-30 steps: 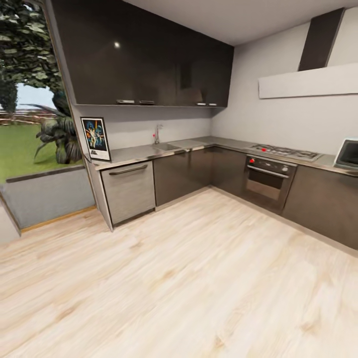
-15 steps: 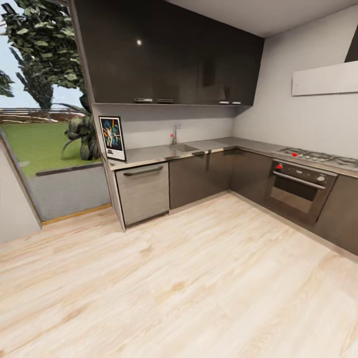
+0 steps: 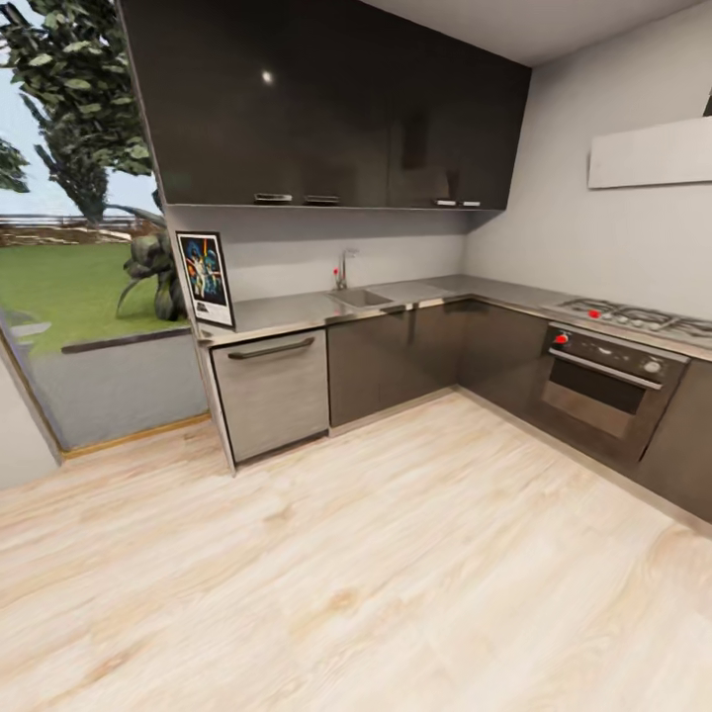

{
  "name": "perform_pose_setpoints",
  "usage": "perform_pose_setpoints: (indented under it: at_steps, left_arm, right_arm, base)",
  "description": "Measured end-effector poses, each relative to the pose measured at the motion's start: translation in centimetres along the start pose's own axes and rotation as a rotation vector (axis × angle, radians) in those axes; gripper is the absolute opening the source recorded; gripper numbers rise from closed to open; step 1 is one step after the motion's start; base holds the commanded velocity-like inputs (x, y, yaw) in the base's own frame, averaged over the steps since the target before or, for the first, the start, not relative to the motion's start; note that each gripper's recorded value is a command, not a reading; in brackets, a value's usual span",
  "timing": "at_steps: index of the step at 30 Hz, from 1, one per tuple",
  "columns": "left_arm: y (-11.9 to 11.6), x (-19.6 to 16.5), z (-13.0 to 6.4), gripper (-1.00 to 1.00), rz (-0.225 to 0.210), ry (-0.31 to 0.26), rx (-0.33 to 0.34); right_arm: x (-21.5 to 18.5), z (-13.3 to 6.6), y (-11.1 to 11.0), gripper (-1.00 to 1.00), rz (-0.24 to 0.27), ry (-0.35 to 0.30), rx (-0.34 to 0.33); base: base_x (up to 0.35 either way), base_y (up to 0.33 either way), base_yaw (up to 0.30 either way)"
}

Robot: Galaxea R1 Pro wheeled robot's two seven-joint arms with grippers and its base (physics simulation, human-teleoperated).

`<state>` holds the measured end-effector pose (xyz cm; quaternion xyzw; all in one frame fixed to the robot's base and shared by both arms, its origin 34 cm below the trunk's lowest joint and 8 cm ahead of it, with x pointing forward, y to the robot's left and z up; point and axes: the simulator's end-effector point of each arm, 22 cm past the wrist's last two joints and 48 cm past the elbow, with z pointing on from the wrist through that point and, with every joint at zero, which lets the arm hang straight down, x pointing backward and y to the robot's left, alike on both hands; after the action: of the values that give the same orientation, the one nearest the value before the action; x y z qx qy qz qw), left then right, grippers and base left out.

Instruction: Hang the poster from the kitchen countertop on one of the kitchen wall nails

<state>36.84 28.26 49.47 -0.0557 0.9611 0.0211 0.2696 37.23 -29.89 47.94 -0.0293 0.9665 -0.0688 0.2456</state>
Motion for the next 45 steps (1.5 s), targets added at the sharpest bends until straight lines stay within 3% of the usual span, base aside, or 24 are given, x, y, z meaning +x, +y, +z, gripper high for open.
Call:
perform_pose_setpoints:
  at_steps: [32, 45]
  left_arm:
    - [0.82, -0.13, 0.02, 1.0, 0.006, -0.002, -0.009]
    - [0.89, -0.12, 0.03, 1.0, 0.007, -0.002, -0.01]
  right_arm:
    - [-0.07, -0.01, 0.2, 1.0, 0.001, -0.002, 0.0]
    - [0.11, 0.0, -0.15, 1.0, 0.001, 0.002, 0.002]
  base:
    - [0.325, -0.094, 0.263]
    - [0.335, -0.04, 0.029]
